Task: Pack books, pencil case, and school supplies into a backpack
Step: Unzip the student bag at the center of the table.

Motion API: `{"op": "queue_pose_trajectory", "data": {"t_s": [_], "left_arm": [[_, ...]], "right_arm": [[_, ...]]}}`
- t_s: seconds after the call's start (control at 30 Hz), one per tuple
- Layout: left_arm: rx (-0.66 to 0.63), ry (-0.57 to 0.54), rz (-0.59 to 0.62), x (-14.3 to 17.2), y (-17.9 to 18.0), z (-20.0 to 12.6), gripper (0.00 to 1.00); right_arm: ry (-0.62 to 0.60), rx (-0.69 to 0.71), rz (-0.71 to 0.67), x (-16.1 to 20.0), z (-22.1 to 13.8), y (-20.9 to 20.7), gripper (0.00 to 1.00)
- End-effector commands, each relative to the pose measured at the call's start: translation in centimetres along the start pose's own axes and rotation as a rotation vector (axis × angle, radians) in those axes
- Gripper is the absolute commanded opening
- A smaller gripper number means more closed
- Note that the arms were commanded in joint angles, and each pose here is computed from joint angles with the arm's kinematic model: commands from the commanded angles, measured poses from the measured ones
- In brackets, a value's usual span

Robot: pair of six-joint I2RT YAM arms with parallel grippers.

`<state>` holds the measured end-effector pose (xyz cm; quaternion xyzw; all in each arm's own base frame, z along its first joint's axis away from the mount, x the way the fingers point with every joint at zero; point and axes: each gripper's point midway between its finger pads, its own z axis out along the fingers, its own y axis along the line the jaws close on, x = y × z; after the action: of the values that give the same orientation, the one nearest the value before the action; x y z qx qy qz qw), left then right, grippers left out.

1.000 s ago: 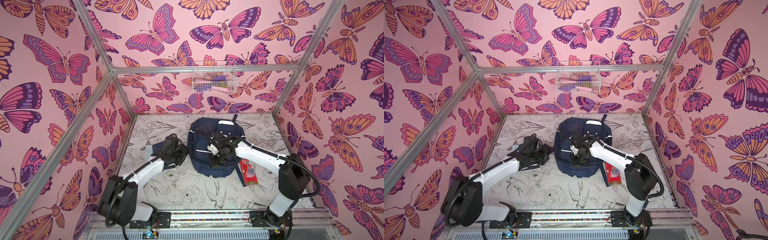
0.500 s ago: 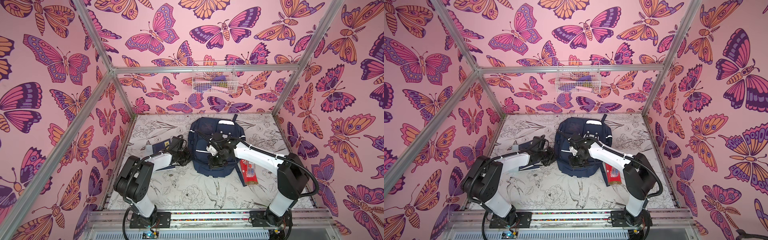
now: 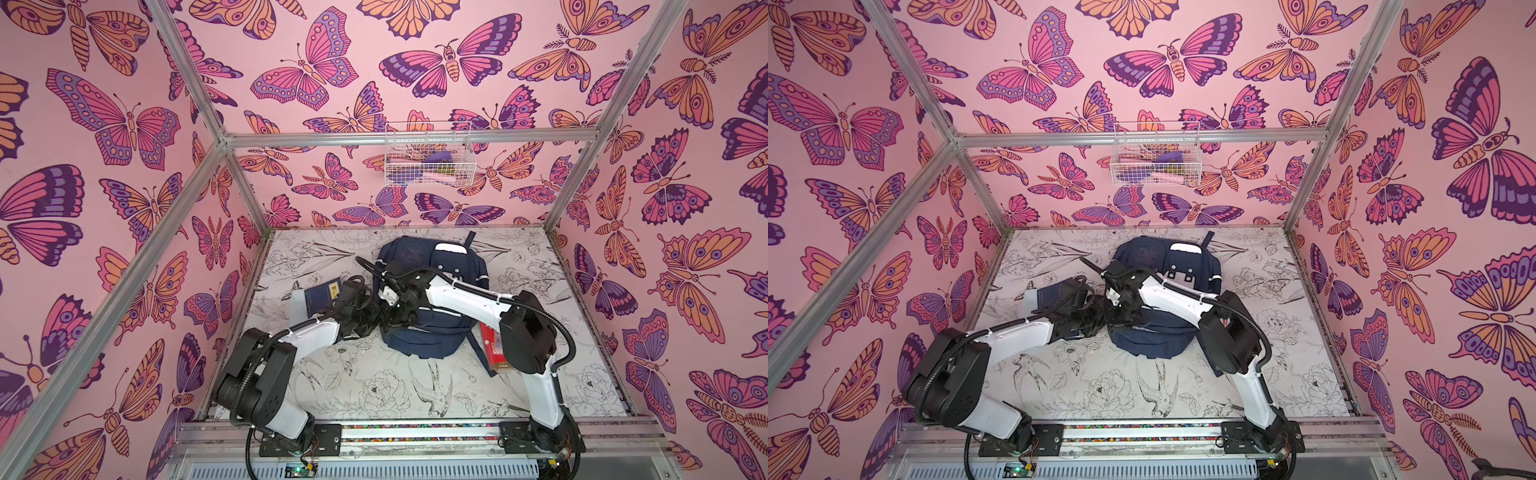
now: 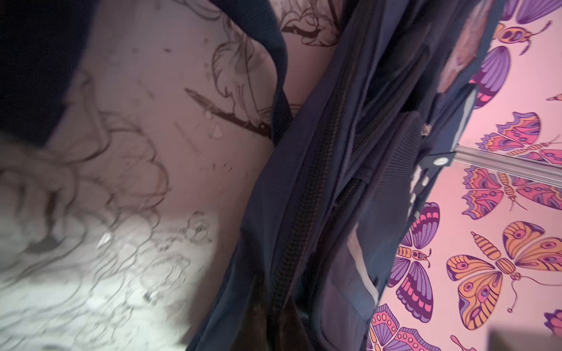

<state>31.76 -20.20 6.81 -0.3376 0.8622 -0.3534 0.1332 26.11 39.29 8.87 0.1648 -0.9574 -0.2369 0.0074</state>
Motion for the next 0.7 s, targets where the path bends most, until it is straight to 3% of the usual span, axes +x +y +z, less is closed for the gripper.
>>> {"op": "queue_pose_trajectory", "data": {"t_s": [0.0, 0.07, 0.1, 0.17, 0.23, 0.5, 0.67], "left_arm": [[0.057, 0.054, -0.004, 2.4, -0.4, -1.7, 0.00], [0.057, 0.057, -0.012, 2.8, 0.2, -2.1, 0.00], [0.058, 0.059, -0.014, 2.9, 0.3, -2.3, 0.09], [0.056, 0.051, -0.003, 2.8, 0.3, -2.4, 0.40], [0.043, 0.035, 0.010, 2.2, 0.2, -2.1, 0.52], [0.044, 0.135, 0.005, 2.1, -1.7, 1.6, 0.45], [0.063, 0.179, -0.036, 2.7, -1.0, 2.7, 0.24]], "right_arm": [[-0.108, 0.007, -0.044, -1.3, -2.9, -0.8, 0.00], [-0.082, 0.036, -0.051, 0.5, -3.2, -2.2, 0.00], [-0.075, 0.039, -0.050, 1.4, -3.5, -2.6, 0.00], [-0.060, 0.045, -0.049, 2.9, -3.7, -3.3, 0.00], [-0.058, 0.039, -0.040, 3.8, -3.9, -3.6, 0.00], [-0.077, -0.003, -0.008, 3.6, -3.9, -2.7, 0.00], [-0.070, -0.003, -0.002, 3.7, -3.4, -2.5, 0.00]]}}
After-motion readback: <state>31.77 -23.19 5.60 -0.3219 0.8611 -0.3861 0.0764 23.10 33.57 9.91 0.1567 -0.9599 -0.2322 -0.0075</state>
